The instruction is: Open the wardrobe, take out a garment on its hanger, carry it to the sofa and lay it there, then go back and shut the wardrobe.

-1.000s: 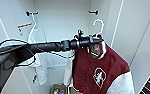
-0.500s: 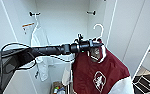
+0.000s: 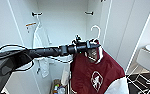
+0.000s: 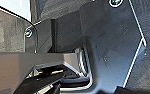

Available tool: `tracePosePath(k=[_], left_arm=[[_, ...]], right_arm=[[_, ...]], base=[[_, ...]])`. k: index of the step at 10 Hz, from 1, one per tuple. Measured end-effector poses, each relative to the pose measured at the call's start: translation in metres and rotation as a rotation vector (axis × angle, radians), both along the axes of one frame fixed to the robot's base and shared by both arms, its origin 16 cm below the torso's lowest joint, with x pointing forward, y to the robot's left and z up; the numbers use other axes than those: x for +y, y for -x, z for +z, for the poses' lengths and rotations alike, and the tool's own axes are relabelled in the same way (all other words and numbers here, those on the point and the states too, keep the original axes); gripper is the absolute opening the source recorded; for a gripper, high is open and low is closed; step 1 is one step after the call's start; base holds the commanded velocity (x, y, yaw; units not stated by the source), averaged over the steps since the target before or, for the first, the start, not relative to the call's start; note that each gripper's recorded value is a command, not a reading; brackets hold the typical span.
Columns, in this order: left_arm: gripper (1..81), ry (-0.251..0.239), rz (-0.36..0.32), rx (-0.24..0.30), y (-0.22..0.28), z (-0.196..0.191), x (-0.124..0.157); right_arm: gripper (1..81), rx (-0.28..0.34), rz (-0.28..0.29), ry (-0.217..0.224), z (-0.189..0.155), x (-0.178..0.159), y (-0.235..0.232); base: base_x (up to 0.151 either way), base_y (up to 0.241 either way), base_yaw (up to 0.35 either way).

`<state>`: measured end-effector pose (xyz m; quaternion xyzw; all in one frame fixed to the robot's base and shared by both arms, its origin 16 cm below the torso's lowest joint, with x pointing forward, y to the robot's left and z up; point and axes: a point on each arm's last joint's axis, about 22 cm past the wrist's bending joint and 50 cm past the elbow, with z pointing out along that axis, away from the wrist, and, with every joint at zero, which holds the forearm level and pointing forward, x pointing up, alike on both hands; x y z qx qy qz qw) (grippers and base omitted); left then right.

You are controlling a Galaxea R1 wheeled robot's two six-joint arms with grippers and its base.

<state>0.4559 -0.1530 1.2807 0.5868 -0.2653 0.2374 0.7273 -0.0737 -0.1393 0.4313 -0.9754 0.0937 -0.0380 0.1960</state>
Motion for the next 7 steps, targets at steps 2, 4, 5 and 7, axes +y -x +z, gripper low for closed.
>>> tracePosePath(k=[2,4,5,7], left_arm=[[1.0,0.008,0.0,0.002,0.0,0.001,0.01],[1.0,-0.009,0.025,0.039,-0.009,-0.019,0.013],[1.0,-0.007,0.011,0.036,-0.001,-0.017,0.013],[1.0,0.001,-0.004,0.022,0.006,-0.009,0.015]], right_arm=[[81.1,0.0,0.0,0.0,0.0,0.0,0.001],[81.1,-0.008,-0.002,0.0,0.0,-0.001,-0.006],[81.1,0.0,-0.001,-0.002,0.0,0.001,0.003],[81.1,0.009,0.0,-0.001,0.0,0.001,0.009]], base=[[-0.124,0.0,0.0],[-0.123,0.0,0.0],[-0.123,0.0,0.0],[-0.123,0.0,0.0]])
